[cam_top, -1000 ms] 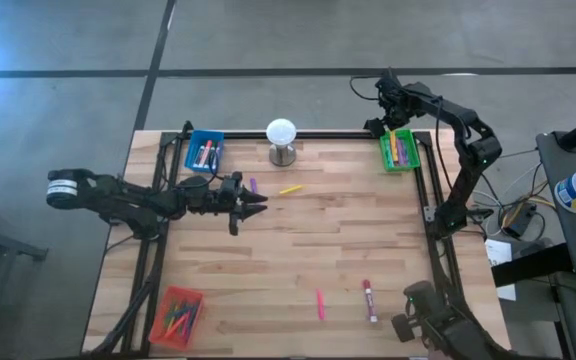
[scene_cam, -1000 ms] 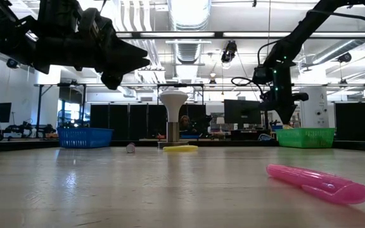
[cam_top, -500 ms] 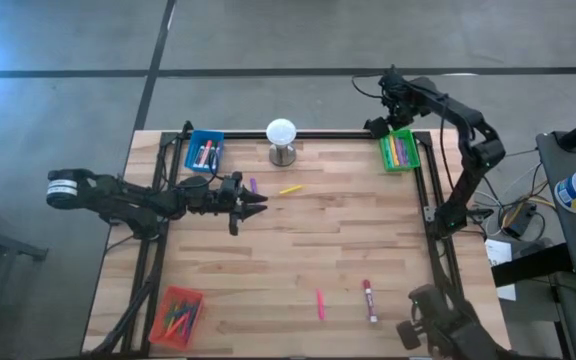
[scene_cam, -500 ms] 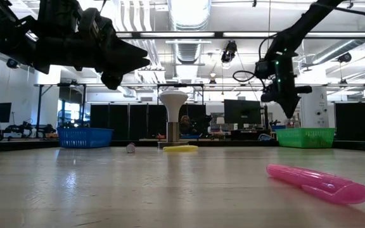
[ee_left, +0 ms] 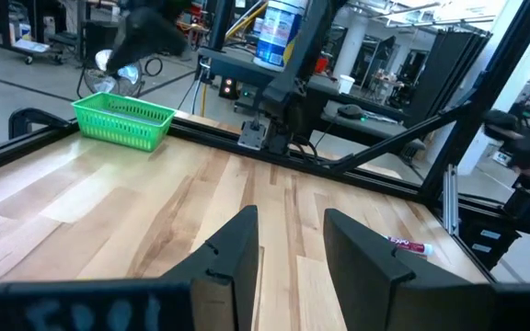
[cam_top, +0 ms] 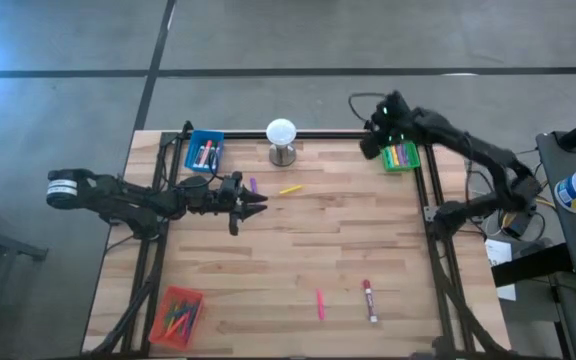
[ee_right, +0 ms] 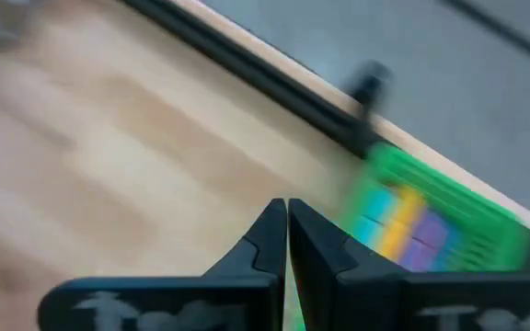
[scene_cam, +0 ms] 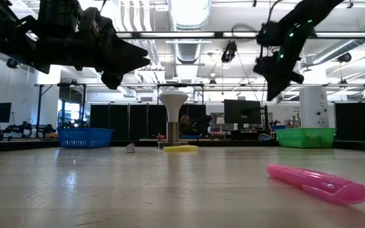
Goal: Pick & Place Markers
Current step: Put the yellow pen into the orange bin
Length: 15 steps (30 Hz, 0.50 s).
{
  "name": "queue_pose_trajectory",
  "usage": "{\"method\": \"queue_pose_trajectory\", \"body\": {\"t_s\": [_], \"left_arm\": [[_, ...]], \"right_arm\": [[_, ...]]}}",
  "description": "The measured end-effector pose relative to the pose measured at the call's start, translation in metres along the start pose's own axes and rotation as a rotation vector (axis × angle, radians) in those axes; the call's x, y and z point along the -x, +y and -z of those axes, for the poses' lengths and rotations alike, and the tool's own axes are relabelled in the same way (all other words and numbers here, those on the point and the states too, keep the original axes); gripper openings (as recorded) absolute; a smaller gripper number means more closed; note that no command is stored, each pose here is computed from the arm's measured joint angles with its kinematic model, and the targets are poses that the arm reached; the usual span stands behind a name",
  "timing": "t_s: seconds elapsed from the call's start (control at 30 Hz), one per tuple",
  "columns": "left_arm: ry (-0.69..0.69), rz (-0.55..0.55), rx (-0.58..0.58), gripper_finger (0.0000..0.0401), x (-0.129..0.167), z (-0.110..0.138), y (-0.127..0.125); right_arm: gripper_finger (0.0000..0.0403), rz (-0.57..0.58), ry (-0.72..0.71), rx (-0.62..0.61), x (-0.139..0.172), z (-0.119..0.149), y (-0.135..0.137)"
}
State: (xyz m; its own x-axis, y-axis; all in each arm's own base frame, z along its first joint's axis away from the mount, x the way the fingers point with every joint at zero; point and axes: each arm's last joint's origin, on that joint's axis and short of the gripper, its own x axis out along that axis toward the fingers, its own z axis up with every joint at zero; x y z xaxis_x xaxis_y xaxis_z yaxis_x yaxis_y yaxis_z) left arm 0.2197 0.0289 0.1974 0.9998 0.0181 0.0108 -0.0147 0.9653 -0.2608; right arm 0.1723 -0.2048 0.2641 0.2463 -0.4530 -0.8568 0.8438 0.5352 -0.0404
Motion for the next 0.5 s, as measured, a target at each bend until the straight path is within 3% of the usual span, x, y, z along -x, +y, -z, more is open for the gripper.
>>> {"method": "queue_pose_trajectory", "body": {"t_s": [0.27, 0.4, 0.5], "left_arm": [[-0.007, 0.006, 0.038, 0.0119, -0.004, -0.006, -0.001], [-0.017, 0.009, 0.051, 0.0103, -0.008, -0.012, -0.002], [-0.029, 0.012, 0.025, 0.0066, -0.009, -0.016, -0.003]], "right_arm": [[0.0009, -0.345, -0.320, 0.170, 0.003, 0.062, 0.060], [0.0012, -0.453, -0.422, 0.221, -0.010, 0.075, 0.083], [0.0030, -0.543, -0.447, 0.237, -0.023, 0.075, 0.096]]}}
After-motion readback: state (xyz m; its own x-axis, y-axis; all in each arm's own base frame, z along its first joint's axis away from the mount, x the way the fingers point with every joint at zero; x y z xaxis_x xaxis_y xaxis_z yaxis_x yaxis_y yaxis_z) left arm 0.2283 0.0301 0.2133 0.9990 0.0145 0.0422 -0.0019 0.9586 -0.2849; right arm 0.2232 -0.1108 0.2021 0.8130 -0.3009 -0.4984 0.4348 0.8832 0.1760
